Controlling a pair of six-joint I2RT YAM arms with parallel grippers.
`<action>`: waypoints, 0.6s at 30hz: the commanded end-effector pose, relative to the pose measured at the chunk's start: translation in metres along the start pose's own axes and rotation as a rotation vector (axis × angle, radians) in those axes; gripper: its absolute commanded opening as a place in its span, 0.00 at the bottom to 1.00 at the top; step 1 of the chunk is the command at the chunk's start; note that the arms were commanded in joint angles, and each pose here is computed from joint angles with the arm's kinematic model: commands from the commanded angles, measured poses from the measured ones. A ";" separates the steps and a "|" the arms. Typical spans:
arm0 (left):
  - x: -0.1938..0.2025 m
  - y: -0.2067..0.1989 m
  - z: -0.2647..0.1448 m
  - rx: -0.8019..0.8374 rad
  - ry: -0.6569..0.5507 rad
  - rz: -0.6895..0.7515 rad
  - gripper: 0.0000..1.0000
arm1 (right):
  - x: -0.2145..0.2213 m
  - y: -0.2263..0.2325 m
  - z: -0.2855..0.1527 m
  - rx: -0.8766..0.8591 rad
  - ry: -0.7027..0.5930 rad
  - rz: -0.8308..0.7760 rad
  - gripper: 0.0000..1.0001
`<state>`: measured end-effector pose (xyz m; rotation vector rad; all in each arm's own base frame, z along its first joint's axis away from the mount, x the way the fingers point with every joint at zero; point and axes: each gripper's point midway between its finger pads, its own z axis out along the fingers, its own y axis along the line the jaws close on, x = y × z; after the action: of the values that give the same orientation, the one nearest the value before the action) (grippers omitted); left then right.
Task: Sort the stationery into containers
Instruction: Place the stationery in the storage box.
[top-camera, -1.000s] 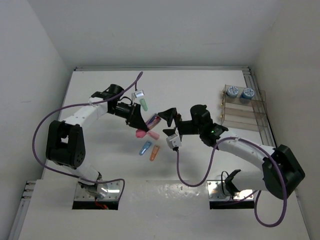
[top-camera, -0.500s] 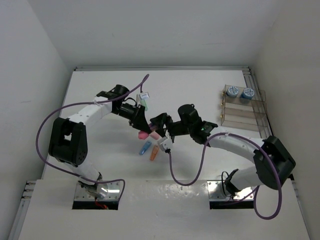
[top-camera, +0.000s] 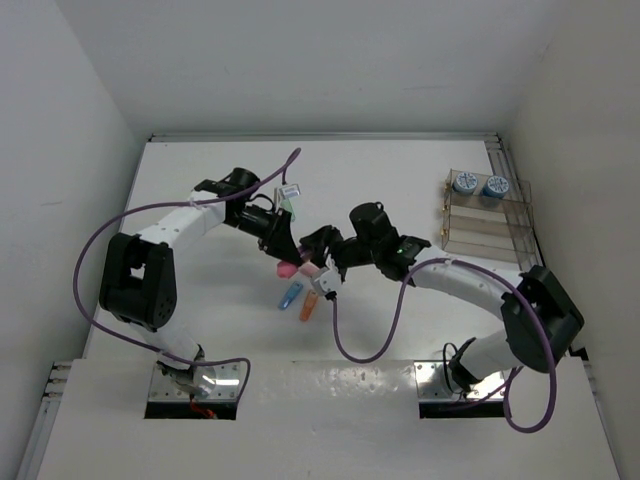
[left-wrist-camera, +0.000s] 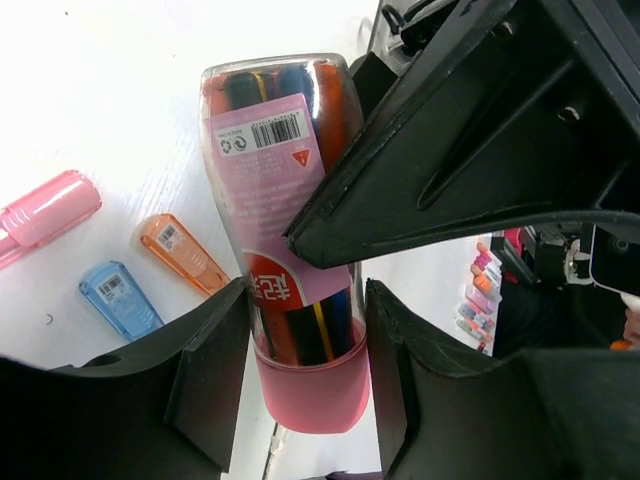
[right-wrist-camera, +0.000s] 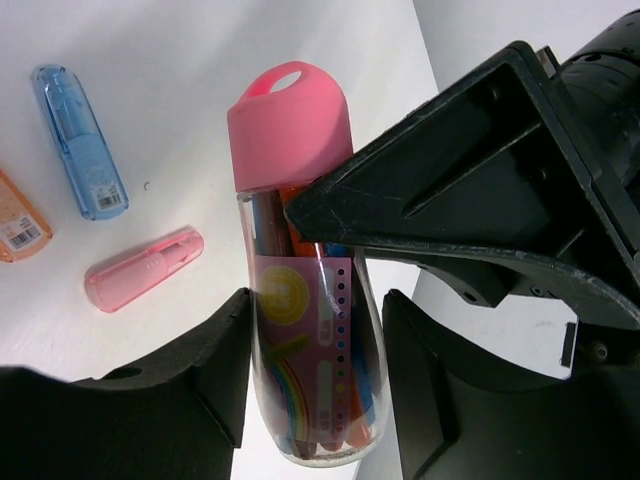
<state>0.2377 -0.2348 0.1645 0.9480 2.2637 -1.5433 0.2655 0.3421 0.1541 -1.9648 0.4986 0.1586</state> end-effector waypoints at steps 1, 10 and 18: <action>-0.016 -0.027 -0.003 0.095 -0.043 0.122 0.48 | 0.026 -0.012 -0.022 0.070 0.085 0.095 0.00; -0.036 -0.003 -0.023 0.047 -0.103 0.104 0.79 | 0.090 -0.012 -0.105 0.187 0.297 0.251 0.00; -0.043 0.014 -0.033 0.030 -0.129 0.093 0.86 | 0.156 0.008 -0.200 0.292 0.507 0.357 0.00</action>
<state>0.2785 -0.2187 0.1778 0.8939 2.1650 -1.5401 0.3741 0.1447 0.1727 -1.6698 1.1136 -0.1626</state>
